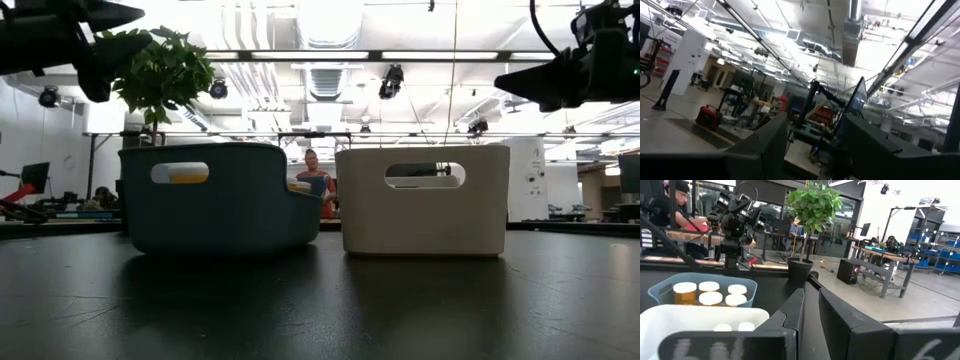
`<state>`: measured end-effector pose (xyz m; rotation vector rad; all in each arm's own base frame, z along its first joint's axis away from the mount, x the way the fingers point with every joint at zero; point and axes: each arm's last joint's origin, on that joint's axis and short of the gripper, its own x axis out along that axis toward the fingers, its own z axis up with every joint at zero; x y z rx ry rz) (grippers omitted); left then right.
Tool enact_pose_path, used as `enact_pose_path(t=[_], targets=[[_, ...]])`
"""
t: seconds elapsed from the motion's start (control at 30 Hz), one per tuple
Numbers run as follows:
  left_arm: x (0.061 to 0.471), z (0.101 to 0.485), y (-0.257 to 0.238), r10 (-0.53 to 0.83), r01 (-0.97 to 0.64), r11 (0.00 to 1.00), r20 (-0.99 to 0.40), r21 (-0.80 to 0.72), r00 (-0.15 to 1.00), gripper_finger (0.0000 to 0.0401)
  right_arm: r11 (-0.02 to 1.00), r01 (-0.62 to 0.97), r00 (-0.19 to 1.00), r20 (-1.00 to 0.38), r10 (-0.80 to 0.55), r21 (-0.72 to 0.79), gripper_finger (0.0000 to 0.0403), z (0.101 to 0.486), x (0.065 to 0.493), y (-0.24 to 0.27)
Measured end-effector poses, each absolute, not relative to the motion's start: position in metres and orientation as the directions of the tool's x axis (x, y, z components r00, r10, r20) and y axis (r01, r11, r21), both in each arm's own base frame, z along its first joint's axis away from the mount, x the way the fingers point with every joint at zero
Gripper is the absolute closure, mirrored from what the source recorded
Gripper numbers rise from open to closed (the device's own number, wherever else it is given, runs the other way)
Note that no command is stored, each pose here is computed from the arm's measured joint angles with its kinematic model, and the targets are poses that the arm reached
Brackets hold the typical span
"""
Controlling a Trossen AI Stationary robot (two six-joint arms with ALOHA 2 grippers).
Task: Pick and place medicine bottles into bin by pill shape (circle, oval)
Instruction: Return to Home Position
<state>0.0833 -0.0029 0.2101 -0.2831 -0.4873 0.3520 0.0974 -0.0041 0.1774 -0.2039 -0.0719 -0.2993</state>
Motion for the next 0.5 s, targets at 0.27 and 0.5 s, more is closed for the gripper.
enact_pose_path(t=[0.27,0.5], targets=[[0.0832,0.2103,0.0020,0.441,-0.312,0.885,0.406,-0.347,0.800,0.0226,0.935,0.296,0.955,0.083,-0.285,-0.195,0.0353,0.1760,0.0987,-0.0040],[0.0829,0.2105,0.0042,0.463,-0.333,0.876,0.409,-0.349,0.787,0.0226,0.935,0.296,0.955,0.084,-0.285,-0.195,0.0353,0.1762,0.0987,-0.0040]])
